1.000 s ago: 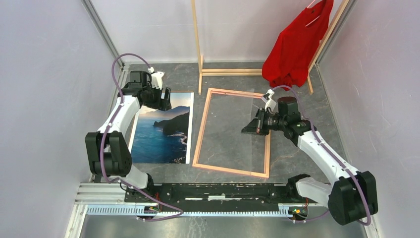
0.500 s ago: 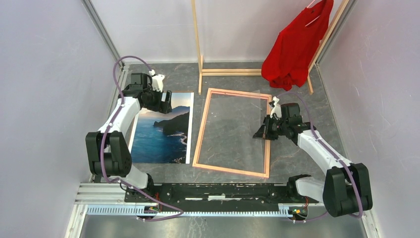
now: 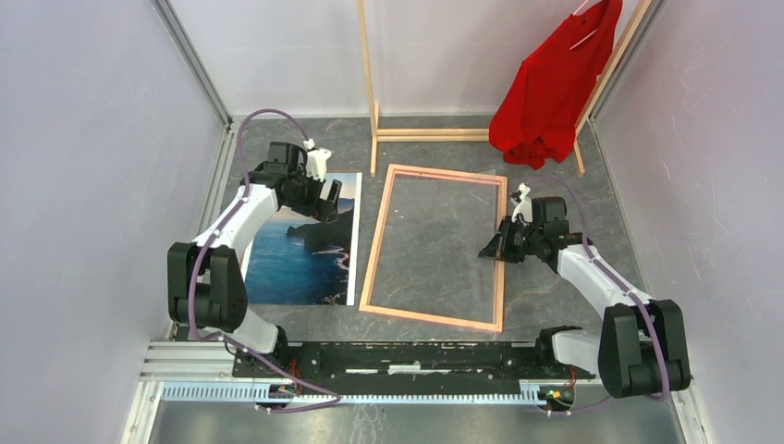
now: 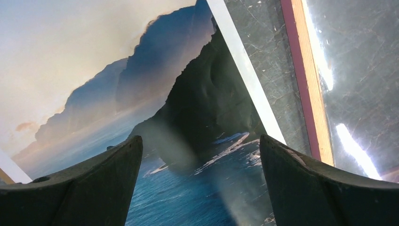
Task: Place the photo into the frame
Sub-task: Place the photo frame item in the photo frame.
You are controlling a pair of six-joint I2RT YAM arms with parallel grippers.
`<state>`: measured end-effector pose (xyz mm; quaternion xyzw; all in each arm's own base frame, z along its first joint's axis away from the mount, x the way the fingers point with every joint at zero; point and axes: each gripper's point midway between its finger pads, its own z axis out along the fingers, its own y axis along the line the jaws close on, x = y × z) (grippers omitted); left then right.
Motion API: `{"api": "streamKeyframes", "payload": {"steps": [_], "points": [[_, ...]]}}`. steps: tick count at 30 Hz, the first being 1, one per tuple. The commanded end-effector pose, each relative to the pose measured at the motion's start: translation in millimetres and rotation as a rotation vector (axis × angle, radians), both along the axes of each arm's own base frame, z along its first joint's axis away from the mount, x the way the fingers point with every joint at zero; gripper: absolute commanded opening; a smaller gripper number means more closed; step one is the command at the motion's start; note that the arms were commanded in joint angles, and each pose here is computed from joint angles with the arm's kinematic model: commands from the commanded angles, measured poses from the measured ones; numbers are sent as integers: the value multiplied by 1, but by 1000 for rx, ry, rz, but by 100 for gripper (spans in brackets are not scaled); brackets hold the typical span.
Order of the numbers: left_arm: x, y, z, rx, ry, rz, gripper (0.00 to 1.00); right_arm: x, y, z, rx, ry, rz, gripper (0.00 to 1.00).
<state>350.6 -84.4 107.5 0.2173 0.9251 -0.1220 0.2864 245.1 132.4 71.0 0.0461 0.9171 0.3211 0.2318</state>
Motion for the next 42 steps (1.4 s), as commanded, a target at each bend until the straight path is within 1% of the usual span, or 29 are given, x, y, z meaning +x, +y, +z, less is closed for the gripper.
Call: {"api": "streamKeyframes", "payload": {"steps": [1, 12, 23, 27, 34, 42], "points": [[5, -4, -3, 29, -29, -31, 100, 20, -10, 3, -25, -69, -30, 0], [-2, -23, -24, 79, -9, -87, 100, 27, -7, 0, 29, -65, -46, 0], [-5, -55, -58, 102, 18, -156, 100, 25, 9, 33, 138, -215, 20, 0], [1, -58, -73, 142, 2, -154, 100, 23, 14, 45, 177, -256, 48, 0], [4, -61, -86, 170, -2, -158, 100, 23, 21, 51, 231, -251, 54, 0], [-5, -65, -94, 193, 5, -185, 100, 32, 22, 55, 254, -253, 41, 0]]}}
